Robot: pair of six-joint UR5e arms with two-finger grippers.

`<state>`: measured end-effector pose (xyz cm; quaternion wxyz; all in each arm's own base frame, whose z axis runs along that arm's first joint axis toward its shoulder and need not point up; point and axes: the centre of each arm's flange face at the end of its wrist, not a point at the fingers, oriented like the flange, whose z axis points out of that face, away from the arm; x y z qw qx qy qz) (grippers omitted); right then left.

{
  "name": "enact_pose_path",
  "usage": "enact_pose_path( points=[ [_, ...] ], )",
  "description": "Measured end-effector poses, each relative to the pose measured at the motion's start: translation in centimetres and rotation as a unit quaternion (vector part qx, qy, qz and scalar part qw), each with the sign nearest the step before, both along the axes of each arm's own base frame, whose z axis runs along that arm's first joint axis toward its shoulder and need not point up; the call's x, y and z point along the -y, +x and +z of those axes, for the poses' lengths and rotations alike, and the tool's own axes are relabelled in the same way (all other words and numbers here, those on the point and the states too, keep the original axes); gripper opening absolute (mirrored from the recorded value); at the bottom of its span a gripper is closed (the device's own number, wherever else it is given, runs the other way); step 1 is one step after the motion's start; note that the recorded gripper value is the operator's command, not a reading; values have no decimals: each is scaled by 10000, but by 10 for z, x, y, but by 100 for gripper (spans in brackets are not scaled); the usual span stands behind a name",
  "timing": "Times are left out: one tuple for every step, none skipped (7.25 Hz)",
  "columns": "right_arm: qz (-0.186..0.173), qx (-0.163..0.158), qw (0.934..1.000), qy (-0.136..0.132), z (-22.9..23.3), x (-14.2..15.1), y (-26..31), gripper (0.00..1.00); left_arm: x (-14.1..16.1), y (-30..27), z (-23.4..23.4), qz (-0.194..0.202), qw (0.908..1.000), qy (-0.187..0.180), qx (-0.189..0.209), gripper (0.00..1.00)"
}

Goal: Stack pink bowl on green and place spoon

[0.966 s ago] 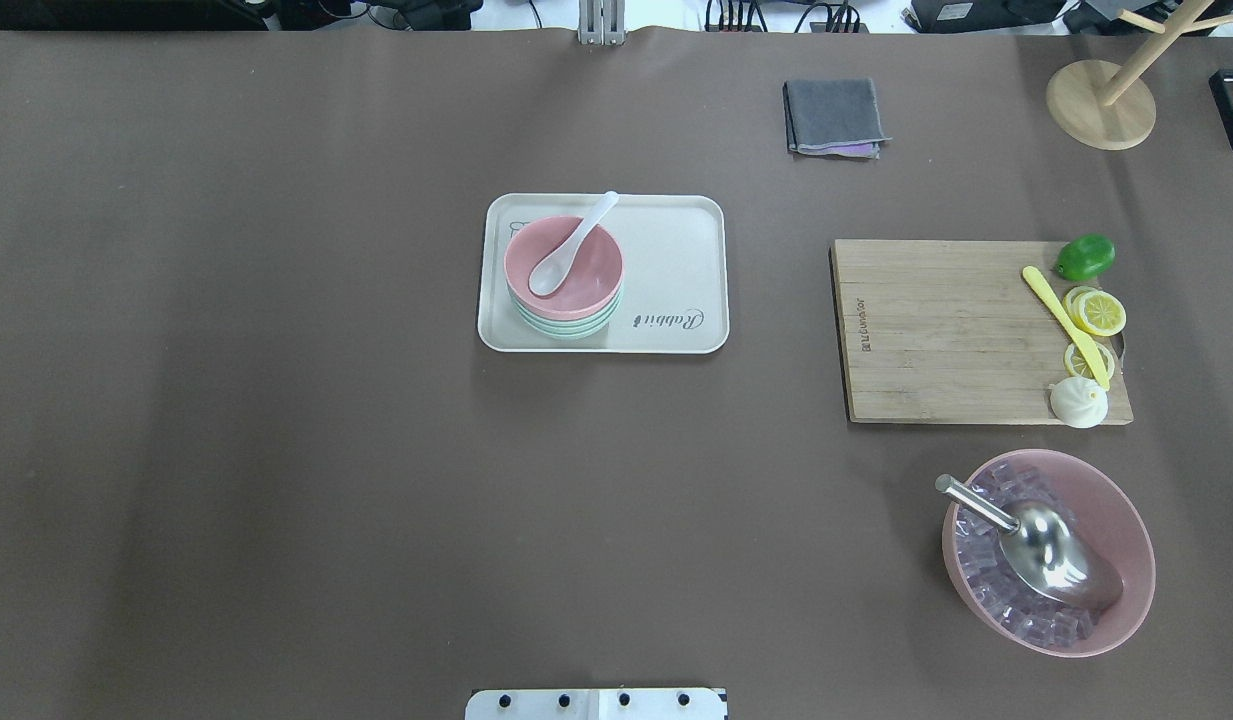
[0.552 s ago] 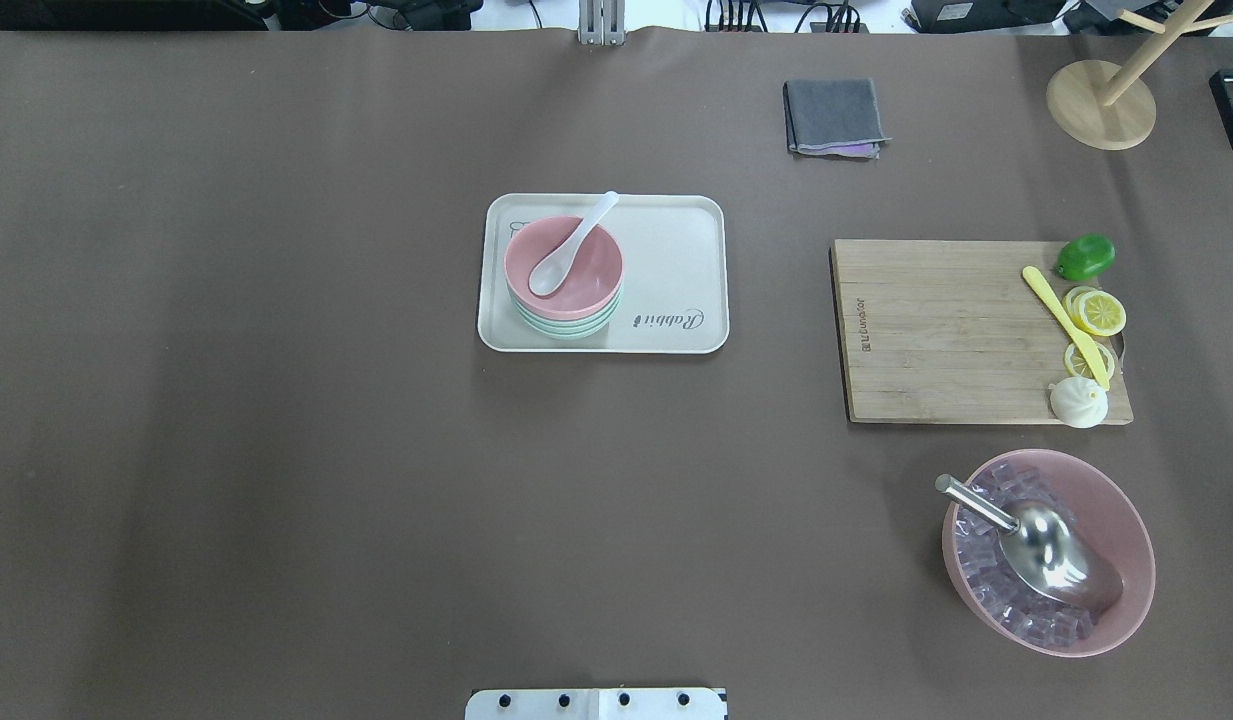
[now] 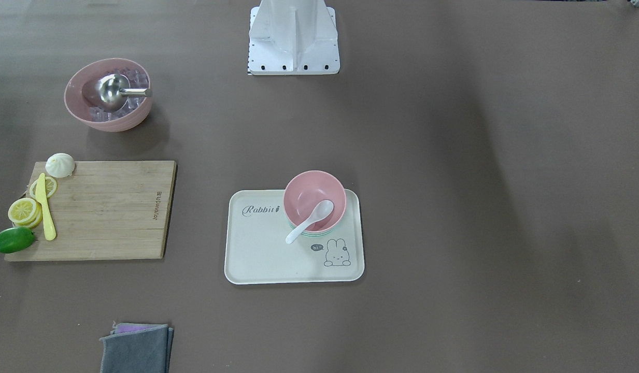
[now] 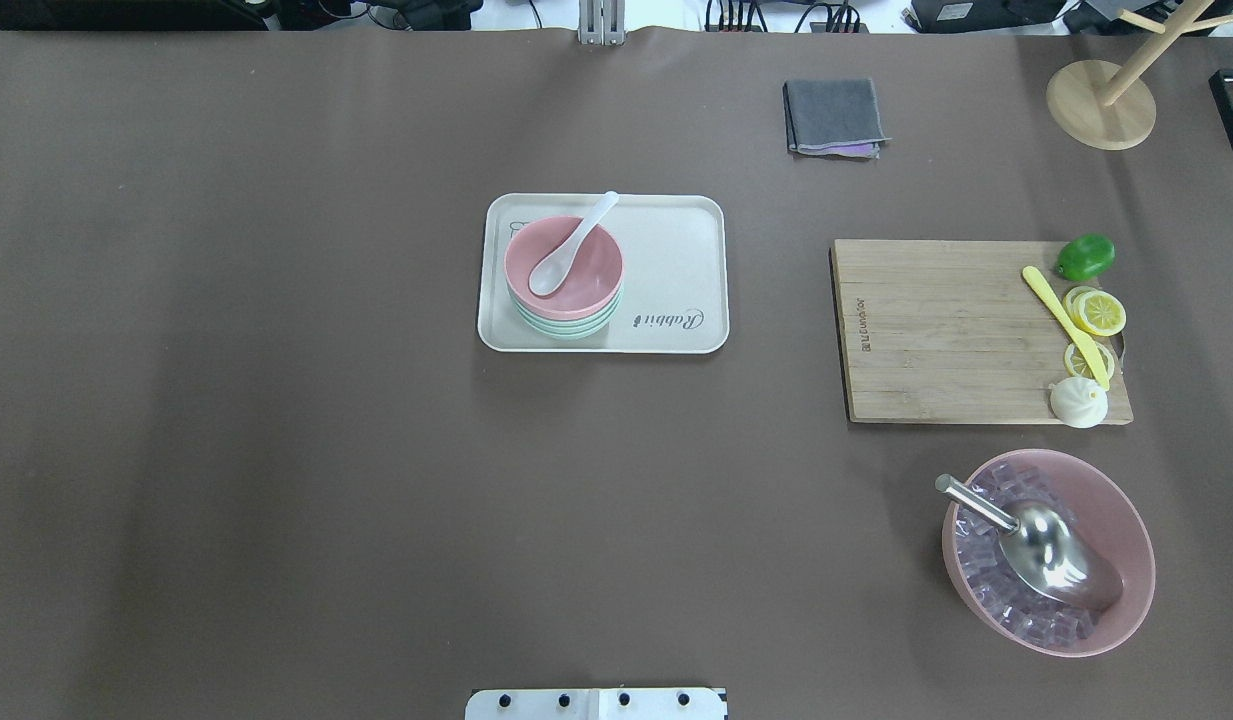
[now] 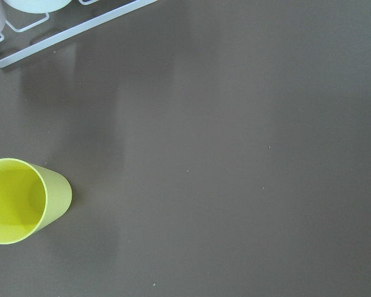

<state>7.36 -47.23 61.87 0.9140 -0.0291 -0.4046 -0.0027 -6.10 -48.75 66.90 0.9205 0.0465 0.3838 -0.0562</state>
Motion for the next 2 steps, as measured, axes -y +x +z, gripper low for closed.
enact_pose_path(
  points=[
    [0, 1, 10000, -2, 0, -1, 0, 100, 0, 0, 0, 1, 10000, 1, -3, 98],
    [1, 3, 10000, 3, 0, -2, 0, 100, 0, 0, 0, 4, 10000, 5, -5, 98]
  ],
)
